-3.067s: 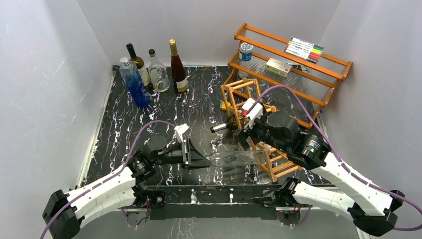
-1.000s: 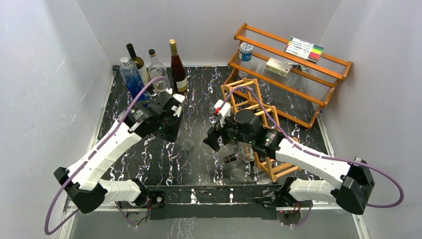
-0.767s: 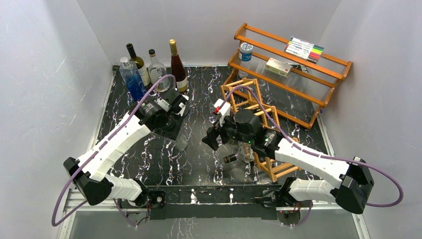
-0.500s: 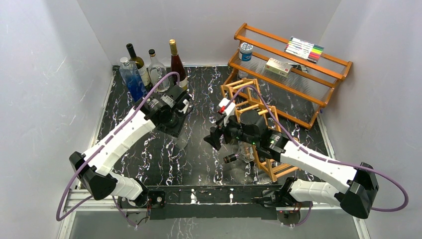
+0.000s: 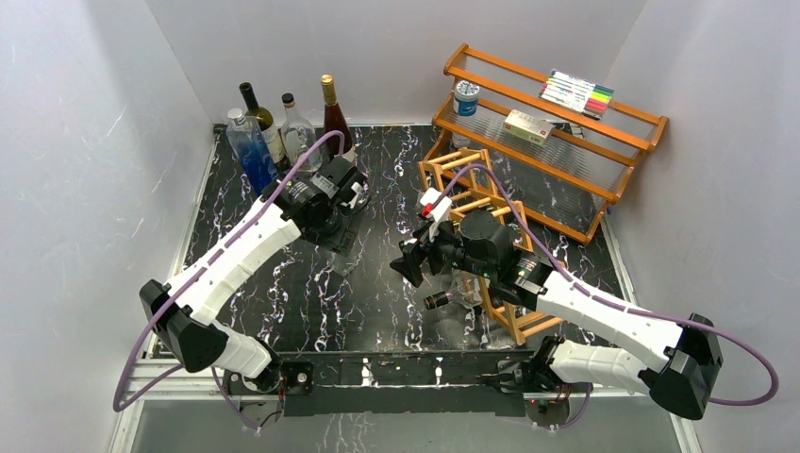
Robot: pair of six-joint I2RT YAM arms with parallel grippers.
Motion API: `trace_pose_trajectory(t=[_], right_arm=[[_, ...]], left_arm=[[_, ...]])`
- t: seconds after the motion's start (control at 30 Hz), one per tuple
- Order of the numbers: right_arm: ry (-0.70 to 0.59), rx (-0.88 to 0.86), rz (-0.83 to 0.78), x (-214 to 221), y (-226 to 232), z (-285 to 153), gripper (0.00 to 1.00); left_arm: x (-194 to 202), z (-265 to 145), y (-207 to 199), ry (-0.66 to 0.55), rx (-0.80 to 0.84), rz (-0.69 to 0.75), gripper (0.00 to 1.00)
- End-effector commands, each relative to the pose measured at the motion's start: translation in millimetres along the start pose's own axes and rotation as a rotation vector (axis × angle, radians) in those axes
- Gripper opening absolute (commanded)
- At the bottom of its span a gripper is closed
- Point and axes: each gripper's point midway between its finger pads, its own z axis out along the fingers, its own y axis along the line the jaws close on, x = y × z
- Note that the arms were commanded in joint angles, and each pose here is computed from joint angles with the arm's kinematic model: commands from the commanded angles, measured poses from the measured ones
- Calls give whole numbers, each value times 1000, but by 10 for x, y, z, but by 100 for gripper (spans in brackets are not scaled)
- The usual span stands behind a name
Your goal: Take the wine bottle off the wine rack
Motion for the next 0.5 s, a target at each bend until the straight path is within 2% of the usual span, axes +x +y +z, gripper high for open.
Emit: trace_pose_trajectory(t=[0.0, 0.3, 0.47], right_arm=[[-53, 5, 6, -146, 18, -55, 98], [-46, 20, -7, -141, -10, -65, 98], [-37, 12, 1, -112, 5, -48, 98]], left_arm=[[-124, -145, 68, -79, -1, -18, 66], [-289, -342, 95, -258, 38, -126, 71], [-476, -422, 211, -450, 14, -241, 68]])
